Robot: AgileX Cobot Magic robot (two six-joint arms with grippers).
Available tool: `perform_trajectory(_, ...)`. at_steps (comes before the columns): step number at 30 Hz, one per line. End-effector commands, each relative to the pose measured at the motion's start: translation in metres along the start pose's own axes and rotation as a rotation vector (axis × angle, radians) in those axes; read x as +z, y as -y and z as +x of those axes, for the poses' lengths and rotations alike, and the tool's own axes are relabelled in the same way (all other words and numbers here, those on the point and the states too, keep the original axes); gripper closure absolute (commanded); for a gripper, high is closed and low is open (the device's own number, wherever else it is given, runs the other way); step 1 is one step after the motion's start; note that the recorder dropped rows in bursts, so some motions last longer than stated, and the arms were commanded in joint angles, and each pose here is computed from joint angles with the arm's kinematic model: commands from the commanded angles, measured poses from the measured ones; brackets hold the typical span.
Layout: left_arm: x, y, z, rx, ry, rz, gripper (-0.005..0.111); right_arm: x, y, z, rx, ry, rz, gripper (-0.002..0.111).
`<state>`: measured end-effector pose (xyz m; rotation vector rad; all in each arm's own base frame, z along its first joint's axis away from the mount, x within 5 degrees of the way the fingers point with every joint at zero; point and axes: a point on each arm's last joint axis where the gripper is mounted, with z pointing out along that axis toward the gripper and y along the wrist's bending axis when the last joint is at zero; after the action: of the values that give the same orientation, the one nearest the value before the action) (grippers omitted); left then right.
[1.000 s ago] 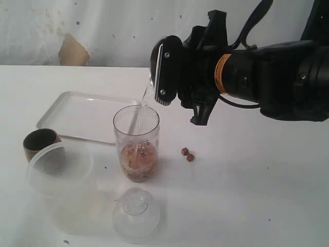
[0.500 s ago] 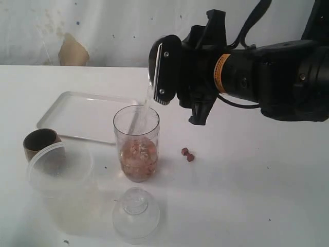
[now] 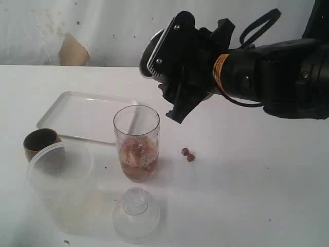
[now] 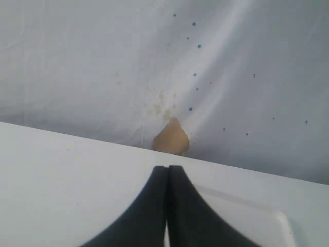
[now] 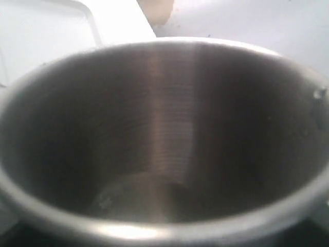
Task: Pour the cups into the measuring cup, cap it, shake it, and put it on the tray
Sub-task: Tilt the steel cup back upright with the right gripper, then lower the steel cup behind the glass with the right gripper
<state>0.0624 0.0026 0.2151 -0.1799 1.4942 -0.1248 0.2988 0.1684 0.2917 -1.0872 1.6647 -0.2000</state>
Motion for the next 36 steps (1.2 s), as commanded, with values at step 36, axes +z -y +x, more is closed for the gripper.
perform_trajectory(36, 0.000, 0.000, 0.000, 0.005, 0.011, 0.000, 0.107, 0.211, 0.048, 0.100, 0.654, 0.720, -0.424, 0.108)
